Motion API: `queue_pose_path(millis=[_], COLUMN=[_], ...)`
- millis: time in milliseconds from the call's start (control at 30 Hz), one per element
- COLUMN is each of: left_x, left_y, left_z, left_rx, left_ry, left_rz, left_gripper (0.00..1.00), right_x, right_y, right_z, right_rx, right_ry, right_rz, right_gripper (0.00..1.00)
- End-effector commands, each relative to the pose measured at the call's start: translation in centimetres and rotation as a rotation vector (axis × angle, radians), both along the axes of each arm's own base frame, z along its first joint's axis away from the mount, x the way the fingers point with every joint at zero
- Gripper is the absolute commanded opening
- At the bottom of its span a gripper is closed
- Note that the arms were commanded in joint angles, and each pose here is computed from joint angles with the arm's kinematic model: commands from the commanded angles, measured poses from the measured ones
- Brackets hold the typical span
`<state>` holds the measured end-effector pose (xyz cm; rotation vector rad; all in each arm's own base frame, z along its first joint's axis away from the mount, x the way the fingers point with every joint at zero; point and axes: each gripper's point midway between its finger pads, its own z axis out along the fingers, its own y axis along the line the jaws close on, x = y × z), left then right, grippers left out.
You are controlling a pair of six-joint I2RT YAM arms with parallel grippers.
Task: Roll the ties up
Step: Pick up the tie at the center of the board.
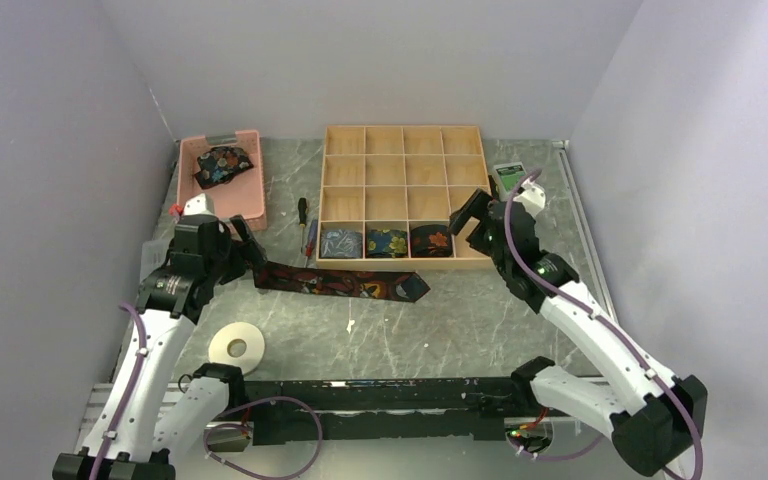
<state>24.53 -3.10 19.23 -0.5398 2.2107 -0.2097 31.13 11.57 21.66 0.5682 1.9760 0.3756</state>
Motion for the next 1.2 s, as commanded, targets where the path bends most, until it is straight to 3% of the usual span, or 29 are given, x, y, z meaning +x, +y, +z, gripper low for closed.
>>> queue_pose_path(millis=[0,133,333,633,933,1167], left_x=[-0.1,-0.5,-1.8,-5.4,-5.8,-5.8], left_y=[0.1,0.6,3.6,5.9,6.5,6.3], left_z=[0.3,-0.1,2.4,4.1,4.1,4.0], left_rx=[-0.035,-0.047,0.066,0.097,0.105,0.1], left_ry=[-0.021,-0.001,-0.012,-0.146,-0.161,-0.16], left_rz=[0.048,0.107,0.215,0.302,0.342,0.328], left_gripper=[0.94,0.94,0.94,0.93,0.93,0.93], right_x=[-1.0,-2.6,-3.0,-3.3,-2.2,-0.7], right_y=[4.0,9.0,20.7,37.0,44.5,49.0], right_z=[4.8,6.2,4.4,-1.6,-9.3,-11.1], right_rx=[-0.024,0.02,-0.188,-0.233,-0.259,-0.25], right_ry=[-0.261,-0.383,-0.302,-0.22,-0.098,-0.084], right_rz=[0.337,0.591,0.865,1.217,1.334,1.347], right_gripper=[0.98,1.0,0.99,0.92,1.0,1.0])
